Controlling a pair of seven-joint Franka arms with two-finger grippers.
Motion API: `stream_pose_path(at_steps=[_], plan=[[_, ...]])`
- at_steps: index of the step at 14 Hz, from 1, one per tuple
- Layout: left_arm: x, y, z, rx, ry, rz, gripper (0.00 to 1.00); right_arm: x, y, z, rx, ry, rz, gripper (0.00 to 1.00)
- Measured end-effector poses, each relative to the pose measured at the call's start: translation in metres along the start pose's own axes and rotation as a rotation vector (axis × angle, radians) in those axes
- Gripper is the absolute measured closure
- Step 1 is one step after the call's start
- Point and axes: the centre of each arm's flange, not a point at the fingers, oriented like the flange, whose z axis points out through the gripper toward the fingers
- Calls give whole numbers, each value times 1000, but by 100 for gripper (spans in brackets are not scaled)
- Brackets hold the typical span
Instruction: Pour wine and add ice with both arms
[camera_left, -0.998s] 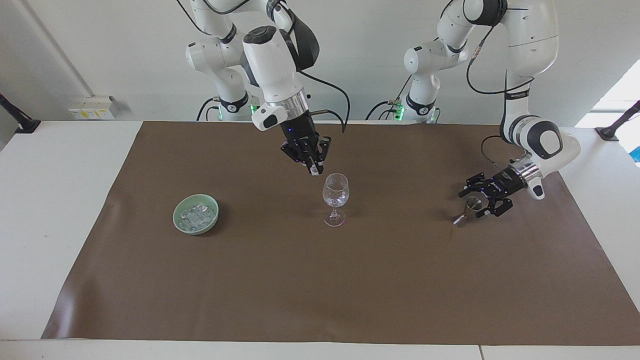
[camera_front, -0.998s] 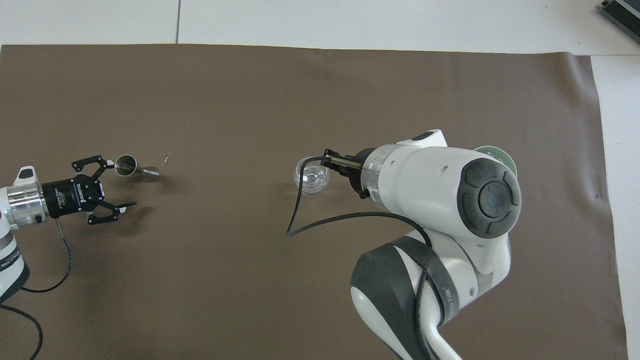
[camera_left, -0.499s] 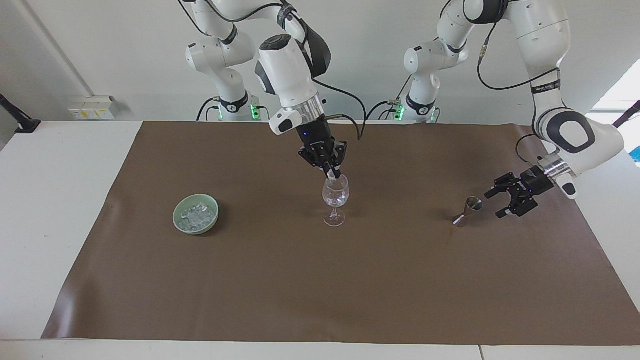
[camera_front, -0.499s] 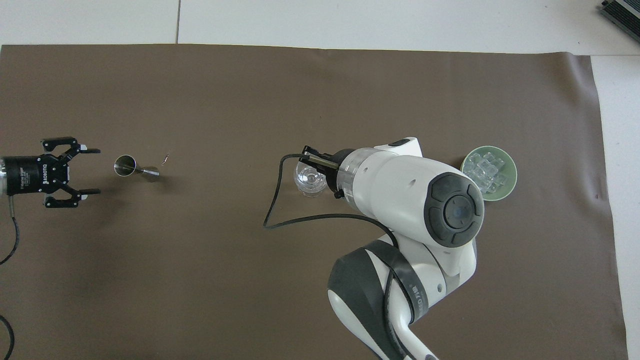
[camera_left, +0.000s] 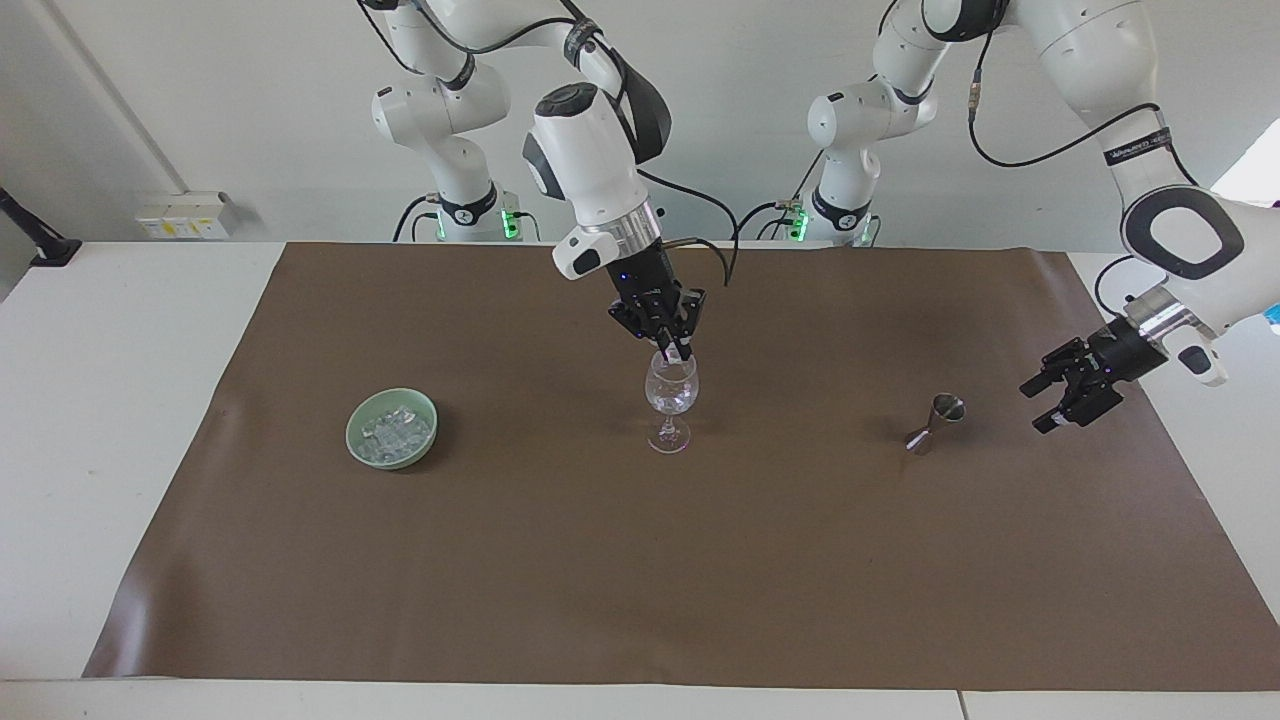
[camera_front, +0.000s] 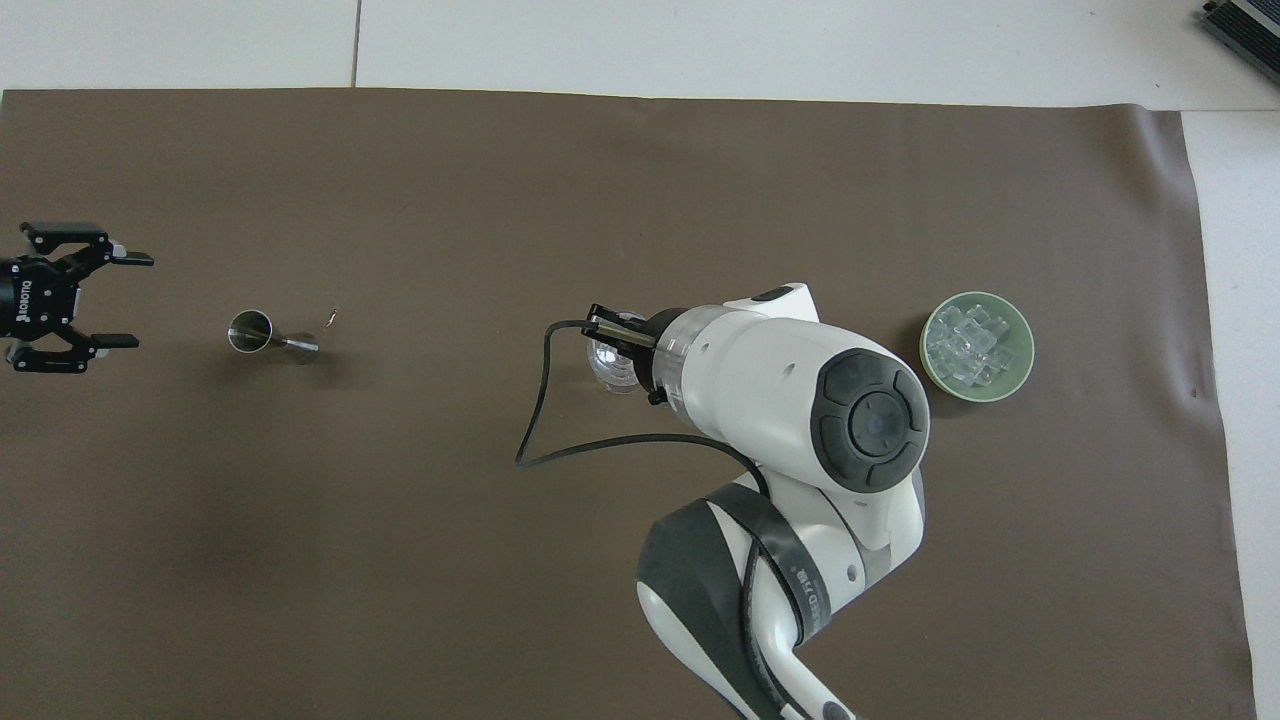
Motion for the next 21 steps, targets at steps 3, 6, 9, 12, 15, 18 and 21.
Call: stream_pose_path(at_steps=[3, 6, 9, 12, 15, 18, 21], plan=[[-27, 33, -42, -31, 66, 86, 0, 0, 0, 1, -1, -1, 0, 78], [-54, 58, -79, -12, 148, 184, 0, 0, 0, 1, -1, -1, 1, 78], [-93, 78, -102, 76, 240, 306, 0, 1, 0, 1, 1, 2, 1, 74], [-143, 100, -112, 150, 309, 435, 0, 1, 0, 1, 1, 2, 2, 51], [-189, 124, -116, 246, 350, 557, 0, 2, -1, -1, 9, 8, 2, 36], [-205, 129, -123, 307, 325, 647, 0, 9, -6, -10, 28, 30, 1, 2], [-214, 129, -141, 362, 291, 758, 0, 31, 4, -25, -10, 82, -30, 0]])
